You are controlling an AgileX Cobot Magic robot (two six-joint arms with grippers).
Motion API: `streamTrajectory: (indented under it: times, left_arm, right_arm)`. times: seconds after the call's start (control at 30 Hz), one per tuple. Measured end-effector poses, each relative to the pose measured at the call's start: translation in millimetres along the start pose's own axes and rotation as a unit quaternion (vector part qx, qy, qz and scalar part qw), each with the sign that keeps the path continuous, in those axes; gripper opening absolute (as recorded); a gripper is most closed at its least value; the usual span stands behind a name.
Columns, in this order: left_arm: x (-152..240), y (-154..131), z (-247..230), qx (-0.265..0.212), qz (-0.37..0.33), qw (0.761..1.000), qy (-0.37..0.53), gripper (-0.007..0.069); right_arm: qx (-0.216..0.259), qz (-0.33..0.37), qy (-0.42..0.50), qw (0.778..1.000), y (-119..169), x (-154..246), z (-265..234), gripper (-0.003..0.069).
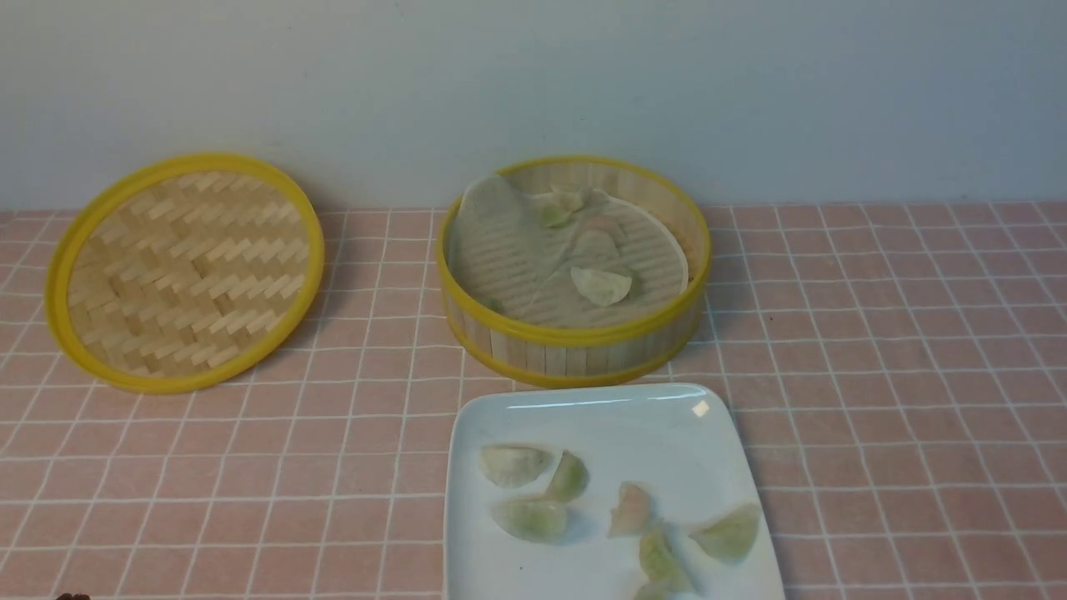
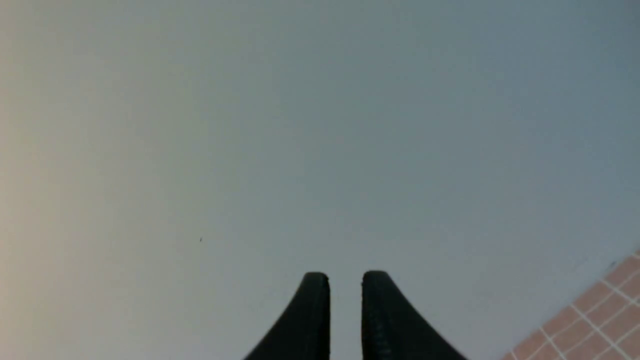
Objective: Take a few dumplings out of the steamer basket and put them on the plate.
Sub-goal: Use the right arm to grab a dumpling from inside the steamer
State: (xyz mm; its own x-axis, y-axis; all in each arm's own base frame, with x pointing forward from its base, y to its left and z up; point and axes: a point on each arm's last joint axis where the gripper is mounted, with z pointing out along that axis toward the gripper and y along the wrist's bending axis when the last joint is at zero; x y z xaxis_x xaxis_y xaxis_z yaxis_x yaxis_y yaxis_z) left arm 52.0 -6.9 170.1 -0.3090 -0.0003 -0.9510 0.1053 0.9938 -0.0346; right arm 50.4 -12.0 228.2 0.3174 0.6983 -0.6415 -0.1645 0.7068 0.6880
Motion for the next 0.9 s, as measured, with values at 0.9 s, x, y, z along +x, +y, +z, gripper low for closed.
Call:
streamTrajectory:
  times: [0.9]
  left_arm:
    - [0, 0, 0, 0.000, 0.000, 1.000, 0.000, -0.0006]
  right_arm:
    - [0.020, -0.300, 0.590, 0.749, 109, 0, 215, -0.0012]
